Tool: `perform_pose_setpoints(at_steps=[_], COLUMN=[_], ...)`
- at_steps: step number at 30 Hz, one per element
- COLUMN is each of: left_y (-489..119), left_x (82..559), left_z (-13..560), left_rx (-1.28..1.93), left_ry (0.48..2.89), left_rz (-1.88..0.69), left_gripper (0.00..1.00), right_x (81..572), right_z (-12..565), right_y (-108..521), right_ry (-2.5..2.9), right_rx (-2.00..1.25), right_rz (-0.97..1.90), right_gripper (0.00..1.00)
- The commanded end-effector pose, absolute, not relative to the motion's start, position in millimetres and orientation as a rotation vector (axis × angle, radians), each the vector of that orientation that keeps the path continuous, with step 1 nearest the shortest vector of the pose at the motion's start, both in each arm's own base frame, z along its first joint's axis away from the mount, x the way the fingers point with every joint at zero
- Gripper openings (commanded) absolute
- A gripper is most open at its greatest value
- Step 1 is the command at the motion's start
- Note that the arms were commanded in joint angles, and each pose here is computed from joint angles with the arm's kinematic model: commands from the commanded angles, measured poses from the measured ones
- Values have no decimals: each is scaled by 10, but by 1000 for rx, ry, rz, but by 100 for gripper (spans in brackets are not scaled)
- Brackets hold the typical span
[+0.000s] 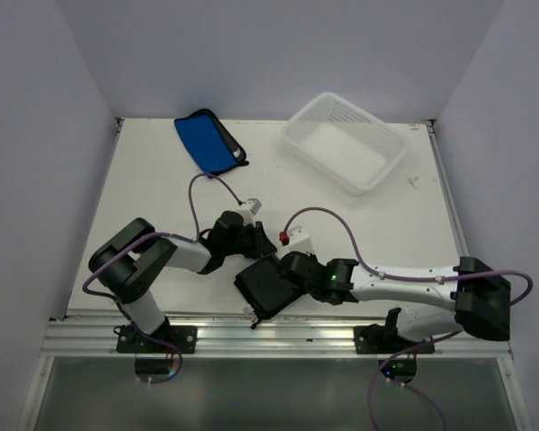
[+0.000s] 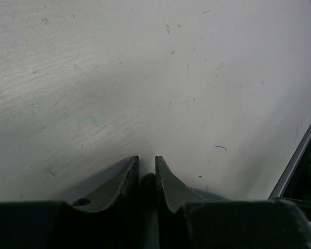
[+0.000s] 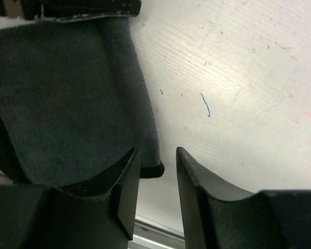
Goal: Roll the towels
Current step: Roll the towel
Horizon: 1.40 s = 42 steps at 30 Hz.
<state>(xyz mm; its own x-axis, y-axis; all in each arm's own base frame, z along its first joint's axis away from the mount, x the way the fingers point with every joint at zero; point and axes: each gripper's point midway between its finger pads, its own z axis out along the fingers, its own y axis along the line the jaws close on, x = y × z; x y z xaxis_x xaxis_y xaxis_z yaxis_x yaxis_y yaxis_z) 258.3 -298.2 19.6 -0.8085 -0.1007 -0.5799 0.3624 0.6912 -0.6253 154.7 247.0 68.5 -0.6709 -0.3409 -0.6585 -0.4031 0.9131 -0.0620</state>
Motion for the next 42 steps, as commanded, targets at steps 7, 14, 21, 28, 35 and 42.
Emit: perform_pose_setpoints(at_steps=[7,14,21,28,35,42], left_y=[-2963,-2944,-2939,-2928,-2909,-2898], left_x=[2625,2627,2633,2622,2629,2661], left_z=[311,301,302,296,285,332], left_rx=[203,202,209,214,218,220], left_ry=[2271,2276,2279,2286,2293,2282], left_rz=[-1009,-994,-984,-978,-961,-942], left_gripper=[22,22,22,21,21,21], right_x=[1738,1693,1771,1855,1810,1798], right_z=[822,547,470,490,361,304], right_y=[2717,2742,2684,2631,2690,2719], right_ry=[2306,2363,2373,2370,2437,2460], right_rx=[-416,-441,-443,-466,-534,-562], right_rz=[485,464,373,273,245,232], right_gripper=[41,41,42,43,42,36])
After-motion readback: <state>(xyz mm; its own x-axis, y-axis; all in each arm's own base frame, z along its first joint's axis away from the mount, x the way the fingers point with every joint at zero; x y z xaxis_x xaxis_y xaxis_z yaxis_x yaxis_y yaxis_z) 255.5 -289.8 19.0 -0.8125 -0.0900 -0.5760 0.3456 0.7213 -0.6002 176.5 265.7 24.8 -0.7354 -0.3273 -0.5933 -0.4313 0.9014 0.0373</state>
